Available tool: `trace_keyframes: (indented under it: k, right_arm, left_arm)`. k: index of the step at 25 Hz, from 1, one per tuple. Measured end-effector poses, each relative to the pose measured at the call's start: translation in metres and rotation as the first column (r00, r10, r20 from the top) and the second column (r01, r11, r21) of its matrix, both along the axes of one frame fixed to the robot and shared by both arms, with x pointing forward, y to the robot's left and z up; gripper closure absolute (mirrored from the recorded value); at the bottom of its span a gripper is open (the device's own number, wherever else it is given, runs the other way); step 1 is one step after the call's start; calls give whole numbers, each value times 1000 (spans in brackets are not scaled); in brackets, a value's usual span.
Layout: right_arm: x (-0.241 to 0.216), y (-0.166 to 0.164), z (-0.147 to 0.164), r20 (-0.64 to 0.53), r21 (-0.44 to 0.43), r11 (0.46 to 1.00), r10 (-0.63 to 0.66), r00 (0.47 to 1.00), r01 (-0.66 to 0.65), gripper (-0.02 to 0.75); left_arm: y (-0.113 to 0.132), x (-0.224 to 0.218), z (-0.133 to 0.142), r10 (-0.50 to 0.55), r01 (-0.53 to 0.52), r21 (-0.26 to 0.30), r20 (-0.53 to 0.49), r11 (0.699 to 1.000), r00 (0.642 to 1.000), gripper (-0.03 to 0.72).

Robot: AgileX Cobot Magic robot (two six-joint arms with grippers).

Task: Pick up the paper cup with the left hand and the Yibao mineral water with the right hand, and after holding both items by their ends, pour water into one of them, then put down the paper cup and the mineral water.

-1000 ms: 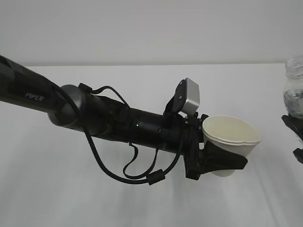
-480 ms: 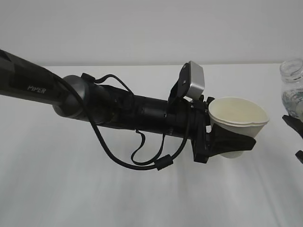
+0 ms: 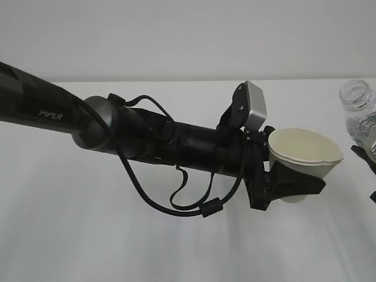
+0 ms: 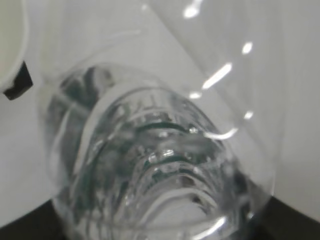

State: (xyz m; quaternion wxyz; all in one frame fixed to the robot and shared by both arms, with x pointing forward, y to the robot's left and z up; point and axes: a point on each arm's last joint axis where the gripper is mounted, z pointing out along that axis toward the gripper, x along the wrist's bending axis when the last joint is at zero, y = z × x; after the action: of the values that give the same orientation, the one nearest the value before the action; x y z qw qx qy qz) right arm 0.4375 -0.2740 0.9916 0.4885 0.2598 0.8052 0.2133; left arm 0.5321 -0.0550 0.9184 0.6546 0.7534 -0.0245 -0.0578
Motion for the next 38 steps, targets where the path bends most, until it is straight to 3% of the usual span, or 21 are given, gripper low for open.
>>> trace_keyframes:
  k: [4, 9, 38]
  right_arm:
    - [0, 0, 0, 1, -31, 999, 15, 1000, -15, 293]
    - [0, 0, 0, 3, -53, 998, 25, 1000, -25, 293]
    - [1, -4, 0, 5, -312, 945, 106, 994, -100, 293]
  left_arm:
    - [-4, -2, -3, 22, -22, 36, 11, 999, 1000, 249]
    - [-4, 0, -4, 36, -37, 40, 14, 999, 999, 249]
    - [-4, -3, -1, 12, -12, 14, 7, 1000, 1000, 249]
